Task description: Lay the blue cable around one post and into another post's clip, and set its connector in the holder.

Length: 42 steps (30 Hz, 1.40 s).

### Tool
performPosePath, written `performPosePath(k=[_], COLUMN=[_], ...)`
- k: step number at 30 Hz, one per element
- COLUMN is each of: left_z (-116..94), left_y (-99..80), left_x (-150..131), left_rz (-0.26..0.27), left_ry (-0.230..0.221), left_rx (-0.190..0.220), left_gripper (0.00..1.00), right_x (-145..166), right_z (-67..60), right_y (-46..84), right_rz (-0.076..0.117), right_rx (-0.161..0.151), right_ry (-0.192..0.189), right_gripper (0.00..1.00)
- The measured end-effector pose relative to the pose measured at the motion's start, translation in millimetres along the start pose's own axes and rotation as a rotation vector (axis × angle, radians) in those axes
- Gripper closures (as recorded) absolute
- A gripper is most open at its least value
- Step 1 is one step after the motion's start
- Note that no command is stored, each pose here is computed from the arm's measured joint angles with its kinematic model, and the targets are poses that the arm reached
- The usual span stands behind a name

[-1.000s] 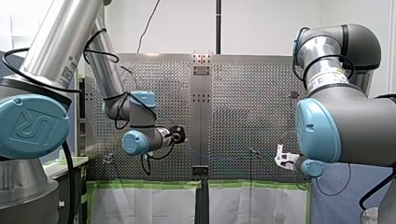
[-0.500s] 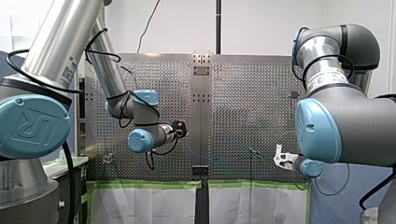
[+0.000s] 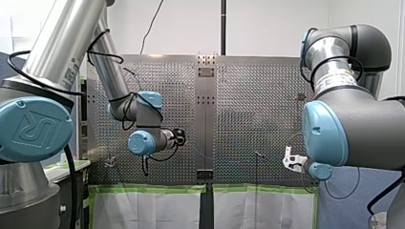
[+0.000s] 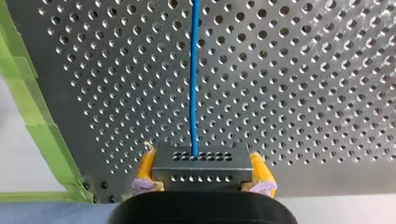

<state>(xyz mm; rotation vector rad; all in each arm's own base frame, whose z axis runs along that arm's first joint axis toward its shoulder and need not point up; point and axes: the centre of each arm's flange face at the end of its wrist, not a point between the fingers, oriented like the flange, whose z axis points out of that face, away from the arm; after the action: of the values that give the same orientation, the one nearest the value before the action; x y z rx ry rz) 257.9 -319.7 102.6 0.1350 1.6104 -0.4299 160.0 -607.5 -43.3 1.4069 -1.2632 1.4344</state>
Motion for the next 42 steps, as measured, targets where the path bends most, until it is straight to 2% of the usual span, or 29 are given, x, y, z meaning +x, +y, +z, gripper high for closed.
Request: performPosePath(k=[6, 13, 18, 22, 32, 36, 39, 42], left_z=[-0.4, 0.4, 1.5, 2.1, 3.2, 3.1, 3.1, 3.0], left_y=[1.3, 3.6, 5.5, 6.5, 6.4, 6.5, 6.5, 6.6], left_x=[0.5, 0.4, 0.1, -0.1, -0.5, -0.4, -0.3, -0.2], left_rz=[0.004, 0.006, 0.006, 0.005, -0.006, -0.008, -0.008, -0.008], left_ry=[0.005, 0.008, 0.008, 0.008, 0.005, 0.007, 0.008, 0.009], left_rx=[-0.006, -0.013, -0.018, -0.020, -0.011, -0.010, -0.010, -0.011], left_gripper=[0.00, 0.00, 0.00, 0.00, 0.00, 0.00, 0.00, 0.00], right_x=[10.8, 38.8, 60.9, 80.7, 126.7, 143.1, 158.6, 173.2], right_z=[1.9, 2.8, 1.1, 1.4, -1.7, -3.7, -4.5, -5.5], right_y=[6.8, 5.8, 3.3, -2.2, -25.7, -36.1, -40.8, -52.1], right_rz=[-0.004, -0.002, 0.020, 0.047, 0.131, 0.141, 0.138, 0.125], right_rx=[-0.016, 0.007, 0.017, 0.028, 0.063, 0.080, 0.089, 0.115], right_ry=[0.016, 0.044, 0.087, 0.114, 0.120, 0.124, 0.143, 0.161], right_gripper=[1.00, 1.00, 1.00, 1.00, 1.00, 1.00, 1.00, 1.00])
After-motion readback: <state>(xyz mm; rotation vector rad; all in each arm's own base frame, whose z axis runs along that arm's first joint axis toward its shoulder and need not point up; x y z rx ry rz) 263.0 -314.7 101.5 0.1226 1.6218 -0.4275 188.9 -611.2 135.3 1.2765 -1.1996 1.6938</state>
